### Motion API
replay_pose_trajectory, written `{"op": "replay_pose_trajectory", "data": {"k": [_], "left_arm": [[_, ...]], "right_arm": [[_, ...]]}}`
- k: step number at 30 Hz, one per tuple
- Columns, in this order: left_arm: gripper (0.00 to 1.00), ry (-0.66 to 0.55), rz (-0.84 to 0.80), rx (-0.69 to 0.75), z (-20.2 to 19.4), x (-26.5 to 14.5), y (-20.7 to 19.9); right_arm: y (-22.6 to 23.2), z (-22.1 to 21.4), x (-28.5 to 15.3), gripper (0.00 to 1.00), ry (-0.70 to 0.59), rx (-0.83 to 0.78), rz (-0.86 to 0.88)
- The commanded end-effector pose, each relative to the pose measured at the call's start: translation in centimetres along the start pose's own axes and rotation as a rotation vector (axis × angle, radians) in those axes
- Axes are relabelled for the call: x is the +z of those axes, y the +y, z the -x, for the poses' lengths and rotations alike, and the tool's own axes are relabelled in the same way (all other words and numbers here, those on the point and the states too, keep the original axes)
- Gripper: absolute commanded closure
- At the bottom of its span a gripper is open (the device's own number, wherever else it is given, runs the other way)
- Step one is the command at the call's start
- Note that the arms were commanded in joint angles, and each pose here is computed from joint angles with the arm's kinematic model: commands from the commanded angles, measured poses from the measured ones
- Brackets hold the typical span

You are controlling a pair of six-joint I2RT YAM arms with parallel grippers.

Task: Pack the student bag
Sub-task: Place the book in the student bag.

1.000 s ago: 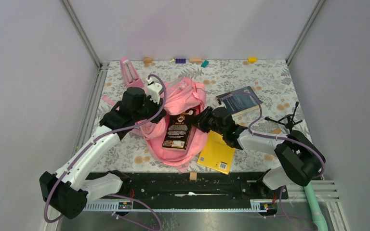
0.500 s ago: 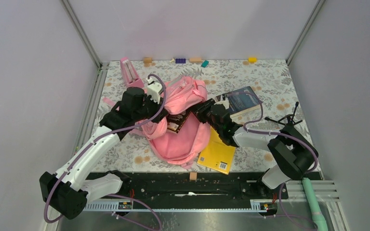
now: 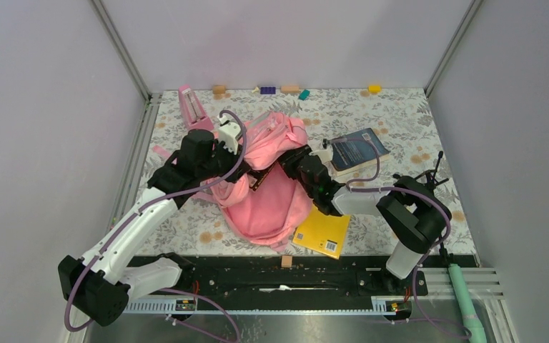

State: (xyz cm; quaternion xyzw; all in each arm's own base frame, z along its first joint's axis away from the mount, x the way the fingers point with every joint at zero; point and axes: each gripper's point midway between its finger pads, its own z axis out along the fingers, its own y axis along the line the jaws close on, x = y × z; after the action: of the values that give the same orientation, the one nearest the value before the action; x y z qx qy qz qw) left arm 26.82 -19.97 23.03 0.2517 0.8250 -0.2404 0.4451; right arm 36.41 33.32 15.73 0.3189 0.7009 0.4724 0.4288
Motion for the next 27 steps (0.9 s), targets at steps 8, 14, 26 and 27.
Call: {"op": "replay_pose_trajectory", "data": {"k": [8,14,26,27], "left_arm": [[1.00,-0.262,-0.139,0.061,6.9,-2.5,-3.6],[1.00,-0.256,-0.128,0.061,6.8,-2.4,-3.4],[1.00,-0.247,-0.097,0.059,6.6,-2.3,-2.9],[1.00,-0.247,-0.090,0.061,6.6,-2.3,-2.7]], "right_arm": [[-4.2,1.9,-0.7,0.93,-0.113,-0.082,-0.100],[-3.9,2.1,-1.0,0.69,-0.086,-0.239,-0.154],[-3.4,2.5,-3.2,0.45,-0.049,-0.410,-0.132],[-3.3,2.5,-3.5,0.44,-0.044,-0.435,-0.132]]}}
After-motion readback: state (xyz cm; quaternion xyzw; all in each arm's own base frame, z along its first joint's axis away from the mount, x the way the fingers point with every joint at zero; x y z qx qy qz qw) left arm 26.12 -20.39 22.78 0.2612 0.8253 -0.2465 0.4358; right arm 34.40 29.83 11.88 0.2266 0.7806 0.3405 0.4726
